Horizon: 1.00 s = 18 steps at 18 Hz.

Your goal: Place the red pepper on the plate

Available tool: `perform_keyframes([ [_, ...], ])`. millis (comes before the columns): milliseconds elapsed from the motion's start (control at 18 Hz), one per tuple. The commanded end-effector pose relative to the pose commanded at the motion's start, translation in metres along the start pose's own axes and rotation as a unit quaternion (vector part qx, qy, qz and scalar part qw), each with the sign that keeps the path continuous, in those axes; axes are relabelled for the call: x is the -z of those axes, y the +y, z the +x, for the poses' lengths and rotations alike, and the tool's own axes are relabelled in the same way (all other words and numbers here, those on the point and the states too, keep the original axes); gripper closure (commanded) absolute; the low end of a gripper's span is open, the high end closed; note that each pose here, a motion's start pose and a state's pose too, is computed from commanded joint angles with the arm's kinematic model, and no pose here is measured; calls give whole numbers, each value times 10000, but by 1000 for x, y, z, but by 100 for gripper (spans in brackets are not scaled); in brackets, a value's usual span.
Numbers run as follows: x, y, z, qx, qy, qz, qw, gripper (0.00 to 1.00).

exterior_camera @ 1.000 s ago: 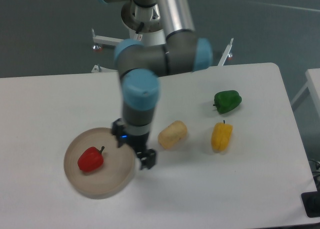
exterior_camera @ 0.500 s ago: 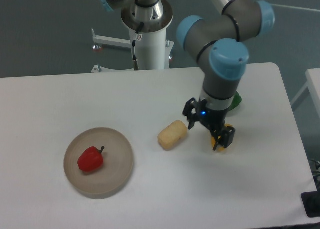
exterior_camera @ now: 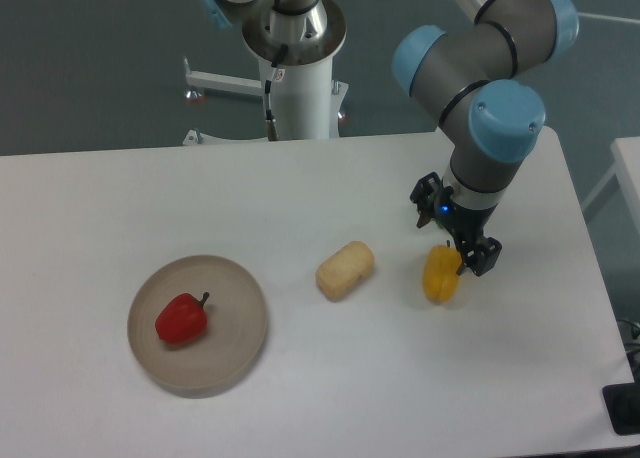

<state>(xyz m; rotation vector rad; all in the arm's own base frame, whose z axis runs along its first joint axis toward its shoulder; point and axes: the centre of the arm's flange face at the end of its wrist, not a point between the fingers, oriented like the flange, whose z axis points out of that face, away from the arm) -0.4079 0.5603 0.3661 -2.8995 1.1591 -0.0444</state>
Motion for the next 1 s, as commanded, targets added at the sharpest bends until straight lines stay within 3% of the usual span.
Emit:
perform_keyframes([
  [1000,-8,5,-6,30,-32,15,10000,0],
])
